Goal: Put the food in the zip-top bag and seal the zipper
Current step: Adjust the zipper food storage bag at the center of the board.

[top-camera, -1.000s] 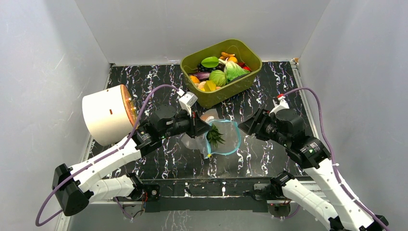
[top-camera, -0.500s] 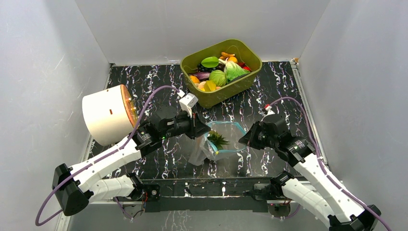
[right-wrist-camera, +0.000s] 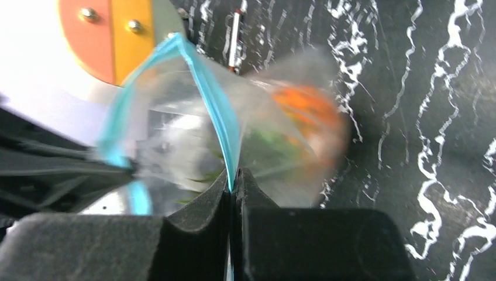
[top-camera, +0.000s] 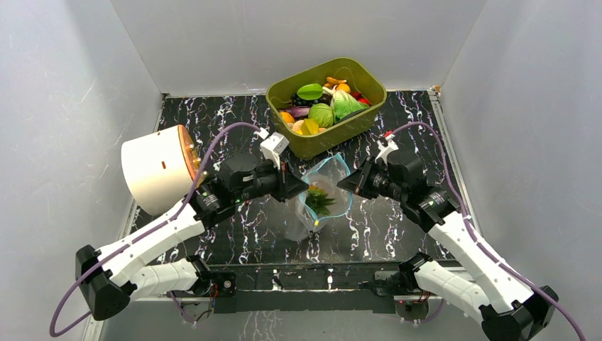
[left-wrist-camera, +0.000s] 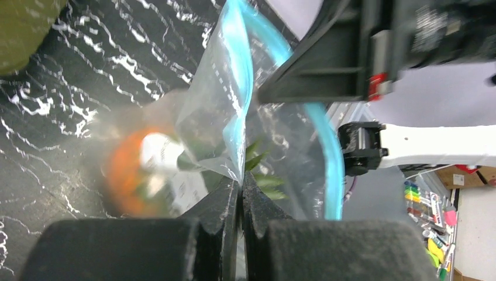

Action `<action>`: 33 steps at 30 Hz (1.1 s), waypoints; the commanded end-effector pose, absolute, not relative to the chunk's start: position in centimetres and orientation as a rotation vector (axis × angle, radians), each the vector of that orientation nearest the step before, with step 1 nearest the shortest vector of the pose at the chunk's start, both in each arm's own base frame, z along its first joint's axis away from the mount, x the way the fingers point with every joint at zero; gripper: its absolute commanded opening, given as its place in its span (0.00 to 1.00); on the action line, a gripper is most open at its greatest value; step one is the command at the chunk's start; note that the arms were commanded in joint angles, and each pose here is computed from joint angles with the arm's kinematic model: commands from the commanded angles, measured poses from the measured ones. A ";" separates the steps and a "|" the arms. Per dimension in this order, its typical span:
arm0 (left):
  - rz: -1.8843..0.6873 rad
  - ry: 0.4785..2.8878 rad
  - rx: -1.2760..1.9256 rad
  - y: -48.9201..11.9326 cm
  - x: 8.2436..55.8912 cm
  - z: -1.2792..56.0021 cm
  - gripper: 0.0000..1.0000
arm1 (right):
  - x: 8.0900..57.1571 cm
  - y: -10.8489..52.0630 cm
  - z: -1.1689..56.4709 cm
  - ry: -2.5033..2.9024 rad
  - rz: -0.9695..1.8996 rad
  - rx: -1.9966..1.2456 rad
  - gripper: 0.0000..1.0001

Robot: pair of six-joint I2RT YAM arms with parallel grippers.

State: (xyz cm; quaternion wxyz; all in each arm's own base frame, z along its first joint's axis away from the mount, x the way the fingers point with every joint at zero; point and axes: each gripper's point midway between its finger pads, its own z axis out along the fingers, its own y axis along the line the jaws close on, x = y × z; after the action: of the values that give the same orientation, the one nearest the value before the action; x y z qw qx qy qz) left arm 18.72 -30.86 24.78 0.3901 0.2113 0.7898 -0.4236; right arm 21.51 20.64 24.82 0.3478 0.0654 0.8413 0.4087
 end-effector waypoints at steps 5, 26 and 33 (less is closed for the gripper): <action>-1.106 1.888 0.567 -30.9 18.5 28.7 0.00 | 22.2 20.6 24.4 2.101 1.050 0.127 0.00; -0.728 2.194 0.683 -28.7 20.4 24.2 0.65 | 22.1 22.0 22.2 2.112 1.179 0.194 0.00; -0.502 2.246 0.723 -27.1 22.1 21.8 0.56 | 22.3 22.0 22.5 2.099 1.185 0.201 0.00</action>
State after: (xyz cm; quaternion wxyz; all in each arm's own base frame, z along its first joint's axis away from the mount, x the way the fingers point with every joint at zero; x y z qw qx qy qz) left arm 21.24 -28.74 21.62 0.3432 0.2630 0.8654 -0.2532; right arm 21.51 21.43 20.47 0.3276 0.0841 0.8361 0.4318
